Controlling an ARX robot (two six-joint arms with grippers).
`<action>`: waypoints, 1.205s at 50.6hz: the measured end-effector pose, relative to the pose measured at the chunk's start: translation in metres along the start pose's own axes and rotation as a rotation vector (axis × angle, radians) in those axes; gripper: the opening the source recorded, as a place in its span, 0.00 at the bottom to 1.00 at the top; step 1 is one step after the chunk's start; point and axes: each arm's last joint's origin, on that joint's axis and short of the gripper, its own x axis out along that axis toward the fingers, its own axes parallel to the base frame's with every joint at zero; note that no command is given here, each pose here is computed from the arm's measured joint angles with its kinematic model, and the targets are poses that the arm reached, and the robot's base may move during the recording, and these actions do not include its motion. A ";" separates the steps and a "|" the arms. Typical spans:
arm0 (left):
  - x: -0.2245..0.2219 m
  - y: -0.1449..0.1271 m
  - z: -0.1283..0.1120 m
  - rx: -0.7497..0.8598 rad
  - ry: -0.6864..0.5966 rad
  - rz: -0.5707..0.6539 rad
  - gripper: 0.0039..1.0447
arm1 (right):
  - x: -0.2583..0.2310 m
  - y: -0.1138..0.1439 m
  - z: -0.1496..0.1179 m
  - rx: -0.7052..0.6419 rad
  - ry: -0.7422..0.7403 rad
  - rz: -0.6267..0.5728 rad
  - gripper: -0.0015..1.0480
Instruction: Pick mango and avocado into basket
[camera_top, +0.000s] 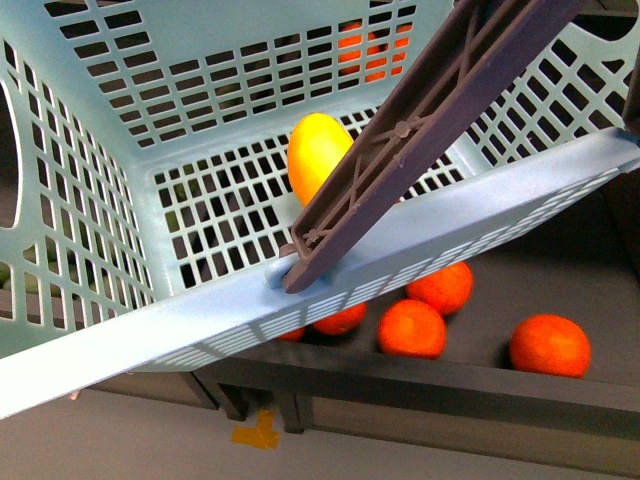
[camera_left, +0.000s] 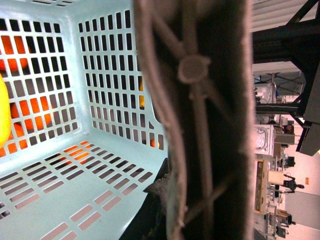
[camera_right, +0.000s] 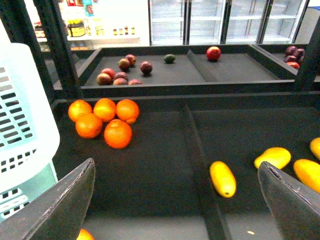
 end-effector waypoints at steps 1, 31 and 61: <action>0.000 0.000 0.000 0.000 0.001 -0.001 0.04 | 0.000 0.000 0.000 0.000 0.000 0.000 0.92; 0.000 0.000 0.000 -0.001 0.001 -0.002 0.04 | 0.000 0.000 0.000 0.000 0.000 0.000 0.92; 0.000 0.000 0.000 0.004 -0.001 0.000 0.04 | 0.000 0.000 0.000 0.000 0.000 -0.002 0.92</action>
